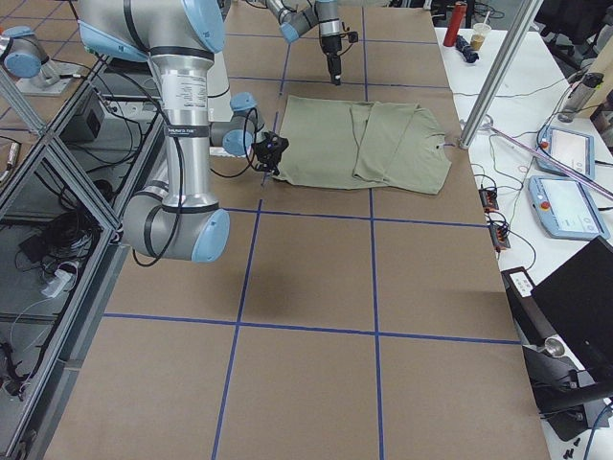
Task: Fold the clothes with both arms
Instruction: 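Release the sleeve and move both grippers to the shirt hem corners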
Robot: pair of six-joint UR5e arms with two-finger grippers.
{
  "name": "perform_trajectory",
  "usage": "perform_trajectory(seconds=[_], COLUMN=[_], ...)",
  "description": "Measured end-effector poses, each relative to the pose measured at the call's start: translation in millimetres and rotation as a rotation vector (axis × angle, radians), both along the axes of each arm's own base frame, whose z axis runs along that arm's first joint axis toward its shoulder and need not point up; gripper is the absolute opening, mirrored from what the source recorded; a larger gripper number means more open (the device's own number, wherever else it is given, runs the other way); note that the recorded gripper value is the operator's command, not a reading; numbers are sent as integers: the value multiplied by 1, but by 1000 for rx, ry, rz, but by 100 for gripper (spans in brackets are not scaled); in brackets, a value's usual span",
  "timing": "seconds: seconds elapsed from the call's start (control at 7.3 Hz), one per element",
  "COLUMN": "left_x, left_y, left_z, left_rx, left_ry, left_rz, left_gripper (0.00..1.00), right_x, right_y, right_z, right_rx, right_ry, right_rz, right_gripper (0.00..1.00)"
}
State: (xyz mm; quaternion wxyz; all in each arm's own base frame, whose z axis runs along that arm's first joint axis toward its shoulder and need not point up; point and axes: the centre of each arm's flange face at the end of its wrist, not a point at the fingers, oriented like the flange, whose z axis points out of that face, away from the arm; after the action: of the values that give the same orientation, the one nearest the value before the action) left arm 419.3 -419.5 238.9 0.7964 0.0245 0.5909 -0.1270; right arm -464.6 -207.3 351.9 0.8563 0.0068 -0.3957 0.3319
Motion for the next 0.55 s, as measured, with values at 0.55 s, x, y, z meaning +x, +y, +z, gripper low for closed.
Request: perform_trajectory(seconds=[0.55], left_x=[25], left_y=[100], left_z=[46], left_rx=[-199], left_ry=[-112], left_rz=[-11], left_gripper=[90], right_x=[6], right_y=[1], right_z=[-4], right_rx=[-1], right_ry=[-10], right_rz=[-2], right_gripper=[0])
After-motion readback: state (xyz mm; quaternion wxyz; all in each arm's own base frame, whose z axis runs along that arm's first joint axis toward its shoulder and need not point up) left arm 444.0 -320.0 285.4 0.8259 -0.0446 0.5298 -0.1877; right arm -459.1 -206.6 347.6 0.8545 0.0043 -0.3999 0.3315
